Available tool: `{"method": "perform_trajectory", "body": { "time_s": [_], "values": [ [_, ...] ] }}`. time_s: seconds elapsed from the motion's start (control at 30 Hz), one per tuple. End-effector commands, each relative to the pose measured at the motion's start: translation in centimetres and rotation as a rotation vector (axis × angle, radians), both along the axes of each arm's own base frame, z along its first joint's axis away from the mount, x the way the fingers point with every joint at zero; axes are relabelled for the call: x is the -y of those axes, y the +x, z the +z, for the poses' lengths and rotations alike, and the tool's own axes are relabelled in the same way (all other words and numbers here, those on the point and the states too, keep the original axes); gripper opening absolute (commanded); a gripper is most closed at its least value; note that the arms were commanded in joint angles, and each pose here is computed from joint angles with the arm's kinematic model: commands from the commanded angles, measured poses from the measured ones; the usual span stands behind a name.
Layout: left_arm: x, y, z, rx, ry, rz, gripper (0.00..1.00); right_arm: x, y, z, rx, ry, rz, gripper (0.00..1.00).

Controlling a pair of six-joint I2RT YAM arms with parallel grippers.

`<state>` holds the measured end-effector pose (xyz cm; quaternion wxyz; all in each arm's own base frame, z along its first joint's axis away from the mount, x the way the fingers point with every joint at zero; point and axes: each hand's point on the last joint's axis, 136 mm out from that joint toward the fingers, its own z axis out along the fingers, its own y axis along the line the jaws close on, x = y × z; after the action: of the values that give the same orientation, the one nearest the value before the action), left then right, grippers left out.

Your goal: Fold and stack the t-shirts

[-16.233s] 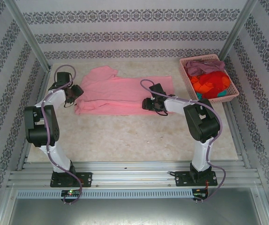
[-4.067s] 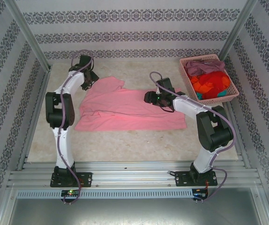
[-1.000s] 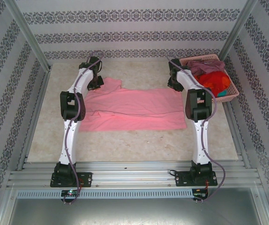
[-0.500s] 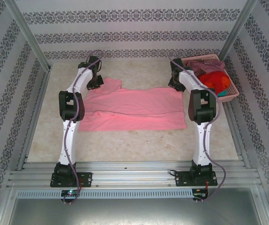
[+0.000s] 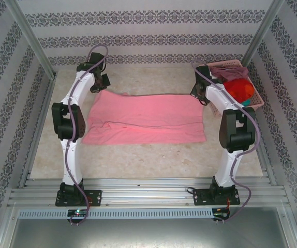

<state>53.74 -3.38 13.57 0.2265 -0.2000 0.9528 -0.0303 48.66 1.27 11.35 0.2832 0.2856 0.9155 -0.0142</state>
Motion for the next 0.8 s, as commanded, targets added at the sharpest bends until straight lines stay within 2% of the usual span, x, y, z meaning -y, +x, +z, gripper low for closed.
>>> {"method": "perform_trajectory", "body": {
  "time_s": [0.0,0.3,0.77],
  "values": [
    [-0.1,-1.2,1.4,0.045,-0.016,0.019,0.0,-0.5,-1.0,1.8,0.046,-0.015,0.032,0.0],
    [-0.3,-7.8,2.0,0.06,-0.053,0.043,0.0,-0.4,-3.8,2.1,0.043,-0.016,0.057,0.0],
    [-0.8,-14.8,1.7,0.009,-0.063,0.07,0.0,-0.2,-7.2,0.7,-0.021,-0.023,0.082,0.0]
  ]
}}
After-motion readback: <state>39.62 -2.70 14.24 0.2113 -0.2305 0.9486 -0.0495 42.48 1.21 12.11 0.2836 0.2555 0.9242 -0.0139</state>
